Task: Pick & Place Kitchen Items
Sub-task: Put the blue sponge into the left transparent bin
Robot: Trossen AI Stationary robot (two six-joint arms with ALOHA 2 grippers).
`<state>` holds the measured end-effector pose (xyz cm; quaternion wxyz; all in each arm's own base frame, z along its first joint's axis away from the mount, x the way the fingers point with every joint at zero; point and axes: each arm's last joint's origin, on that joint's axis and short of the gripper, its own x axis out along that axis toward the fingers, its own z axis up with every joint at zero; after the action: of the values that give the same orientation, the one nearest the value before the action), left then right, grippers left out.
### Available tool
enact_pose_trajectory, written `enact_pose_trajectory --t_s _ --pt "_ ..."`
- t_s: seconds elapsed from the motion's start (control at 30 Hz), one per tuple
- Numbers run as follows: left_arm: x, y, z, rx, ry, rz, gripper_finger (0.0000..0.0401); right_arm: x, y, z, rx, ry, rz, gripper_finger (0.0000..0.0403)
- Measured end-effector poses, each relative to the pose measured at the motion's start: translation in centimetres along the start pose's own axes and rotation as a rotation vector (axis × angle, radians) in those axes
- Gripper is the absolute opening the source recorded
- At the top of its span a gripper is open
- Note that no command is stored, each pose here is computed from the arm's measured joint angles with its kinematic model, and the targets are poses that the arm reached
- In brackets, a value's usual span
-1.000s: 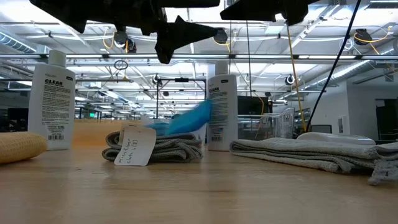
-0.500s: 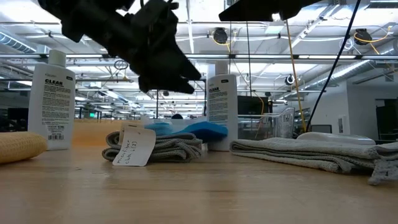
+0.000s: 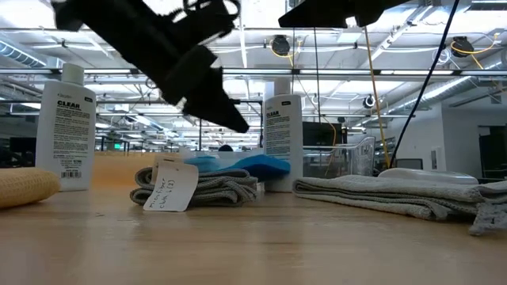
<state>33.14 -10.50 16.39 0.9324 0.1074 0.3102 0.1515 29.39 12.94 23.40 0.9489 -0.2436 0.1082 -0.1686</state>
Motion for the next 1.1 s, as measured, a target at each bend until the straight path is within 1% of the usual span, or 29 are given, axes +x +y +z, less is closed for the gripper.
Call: enact_pose_trajectory --t_s 0.1,0.17,0.23,0.27,0.33,0.4,0.5,0.67,0.87,1.1 --pt "0.7 -1.6 0.4 0.124 -0.016 0.038 0.0237 0.1 -0.1 0.0 0.002 0.002 -0.004 0.0009" --pt "1.6 -2.3 0.2 0.191 0.002 0.102 0.0237 0.1 -0.1 0.0 0.0 0.004 -0.003 0.0011" --pt "2.4 -2.9 0.4 0.215 0.001 0.15 0.0237 0.1 -0.1 -0.1 0.0 0.004 -0.003 0.0012" --pt "2.6 -3.0 0.4 0.24 0.011 0.161 0.0237 0.1 -0.1 -0.1 0.0 0.004 -0.002 0.0012" --pt "3.3 -3.5 0.6 0.252 0.007 0.168 0.0237 0.1 -0.1 -0.1 -0.002 0.006 -0.002 0.0011" --pt "3.8 -3.6 0.3 0.277 0.027 0.185 0.0237 0.1 -0.1 -0.1 -0.001 0.005 -0.002 0.0009" --pt "4.2 -3.4 0.1 0.28 0.044 0.202 0.0237 0.1 -0.1 -0.1 0.0 0.005 -0.002 0.0008" --pt "4.6 -2.7 -0.2 0.248 0.078 0.218 0.0237 0.1 -0.1 -0.1 0.0 0.005 -0.002 0.0009" --pt "5.5 -1.5 -0.5 0.182 0.113 0.186 0.0237 0.1 -0.1 -0.1 0.002 0.003 -0.002 0.0007" --pt "6.3 -0.3 -0.5 0.148 0.134 0.175 0.0237 0.1 -0.1 -0.1 0.001 0.004 -0.003 0.0008"
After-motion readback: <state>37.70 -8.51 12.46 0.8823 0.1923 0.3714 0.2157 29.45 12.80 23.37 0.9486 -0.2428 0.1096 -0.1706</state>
